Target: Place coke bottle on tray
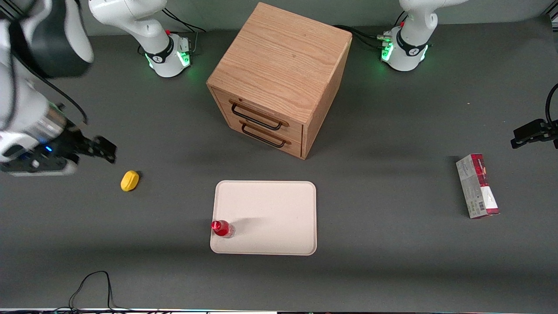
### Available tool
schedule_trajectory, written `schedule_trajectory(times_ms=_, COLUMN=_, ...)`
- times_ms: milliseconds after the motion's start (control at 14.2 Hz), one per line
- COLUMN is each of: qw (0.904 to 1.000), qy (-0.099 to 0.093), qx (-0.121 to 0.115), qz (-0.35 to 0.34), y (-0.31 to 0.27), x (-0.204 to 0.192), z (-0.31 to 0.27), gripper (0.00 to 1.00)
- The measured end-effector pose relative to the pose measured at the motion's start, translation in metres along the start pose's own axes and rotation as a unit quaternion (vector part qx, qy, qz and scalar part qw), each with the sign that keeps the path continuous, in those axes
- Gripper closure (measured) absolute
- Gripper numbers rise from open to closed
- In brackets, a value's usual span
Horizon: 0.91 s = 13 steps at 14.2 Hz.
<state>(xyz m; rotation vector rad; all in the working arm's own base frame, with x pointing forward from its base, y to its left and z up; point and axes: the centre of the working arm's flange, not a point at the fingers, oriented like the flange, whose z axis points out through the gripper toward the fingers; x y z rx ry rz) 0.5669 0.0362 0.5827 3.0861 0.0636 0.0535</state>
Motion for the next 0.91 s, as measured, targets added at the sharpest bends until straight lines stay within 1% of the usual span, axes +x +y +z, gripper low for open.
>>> schedule_trajectory(times_ms=70, qw=0.9999, qy=-0.01, qx=0.013, qz=-0.004, y=0.014, x=-0.016, z=-0.013, gripper=0.0)
schedule_trajectory(times_ms=140, qw=0.9994, qy=-0.015, qx=0.03, qz=-0.004, y=0.023, x=-0.028, z=-0.025, gripper=0.0)
schedule_trajectory(times_ms=211, qw=0.9989, qy=-0.016, qx=0.043, qz=-0.003, y=0.03, x=-0.038, z=-0.035, gripper=0.0)
schedule_trajectory(times_ms=281, qw=0.9986, qy=-0.016, qx=0.05, qz=-0.002, y=0.033, x=-0.045, z=-0.041, gripper=0.0)
schedule_trajectory(times_ms=421, qw=0.9984, qy=-0.017, qx=0.054, qz=-0.004, y=0.031, x=-0.048, z=-0.041, gripper=0.0)
schedule_trajectory(times_ms=702, qw=0.9982, qy=-0.027, qx=0.052, qz=-0.009, y=0.023, x=-0.044, z=-0.03, gripper=0.0)
schedule_trajectory(times_ms=912, qw=0.9985, qy=-0.02, qx=0.05, qz=-0.008, y=0.022, x=-0.039, z=-0.026, gripper=0.0)
